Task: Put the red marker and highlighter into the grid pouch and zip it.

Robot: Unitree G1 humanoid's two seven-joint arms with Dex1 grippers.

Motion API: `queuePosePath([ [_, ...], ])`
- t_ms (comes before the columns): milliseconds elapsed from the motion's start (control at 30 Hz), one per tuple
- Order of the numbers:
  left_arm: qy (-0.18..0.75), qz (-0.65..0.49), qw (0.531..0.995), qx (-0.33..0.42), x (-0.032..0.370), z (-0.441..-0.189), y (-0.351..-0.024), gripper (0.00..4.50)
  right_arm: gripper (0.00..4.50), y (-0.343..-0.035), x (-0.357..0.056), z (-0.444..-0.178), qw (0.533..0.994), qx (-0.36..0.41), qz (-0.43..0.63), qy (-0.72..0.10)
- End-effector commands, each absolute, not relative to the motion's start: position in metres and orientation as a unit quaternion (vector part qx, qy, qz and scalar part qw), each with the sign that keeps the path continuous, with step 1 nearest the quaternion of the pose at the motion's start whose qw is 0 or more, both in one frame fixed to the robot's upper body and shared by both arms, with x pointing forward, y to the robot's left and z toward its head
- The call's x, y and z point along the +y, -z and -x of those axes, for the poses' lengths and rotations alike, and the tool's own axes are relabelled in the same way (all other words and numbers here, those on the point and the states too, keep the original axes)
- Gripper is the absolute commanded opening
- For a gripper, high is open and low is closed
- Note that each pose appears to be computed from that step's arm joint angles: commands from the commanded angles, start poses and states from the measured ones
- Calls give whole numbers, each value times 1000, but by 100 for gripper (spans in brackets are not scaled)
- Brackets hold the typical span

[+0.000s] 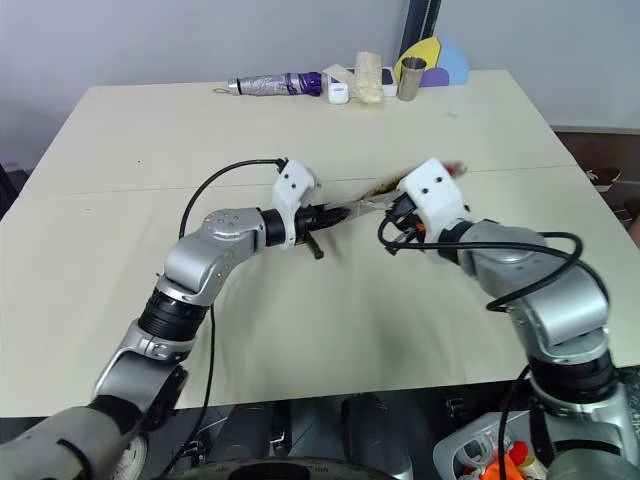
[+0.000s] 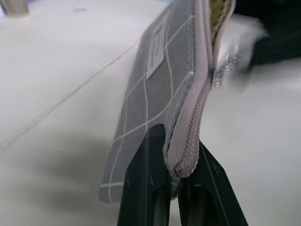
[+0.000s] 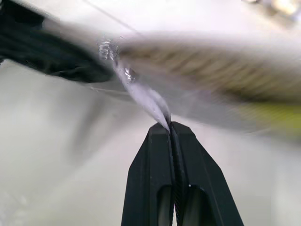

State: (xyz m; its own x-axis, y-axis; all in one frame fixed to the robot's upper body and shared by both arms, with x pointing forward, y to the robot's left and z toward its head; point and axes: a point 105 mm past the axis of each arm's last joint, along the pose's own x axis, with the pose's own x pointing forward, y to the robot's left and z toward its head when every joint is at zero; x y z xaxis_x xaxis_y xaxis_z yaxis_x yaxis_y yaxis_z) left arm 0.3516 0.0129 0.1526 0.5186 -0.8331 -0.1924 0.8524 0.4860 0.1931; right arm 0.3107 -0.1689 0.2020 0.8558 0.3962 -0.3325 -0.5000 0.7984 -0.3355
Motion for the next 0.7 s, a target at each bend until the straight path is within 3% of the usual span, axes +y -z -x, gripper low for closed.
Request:
queuePosePath([
  [33,487,-181,854,3,23,-354,-151,0,8,-238,-197,-310,948,85,246,-181],
  [200,482,-197,854,3,42,-355,-141,0,8,-251,-270,-308,943,133,302,-40],
  [400,474,-195,859,10,51,-356,-134,0,8,-233,-274,-302,932,167,315,-63],
  [433,478,-181,860,15,53,-355,-134,38,3,-228,-268,-300,928,170,320,-82],
  [533,478,-163,863,20,59,-353,-136,163,95,-214,-252,-293,918,185,320,-144],
  [700,461,-173,869,47,90,-345,-128,415,348,-178,-237,-268,889,231,325,-224],
])
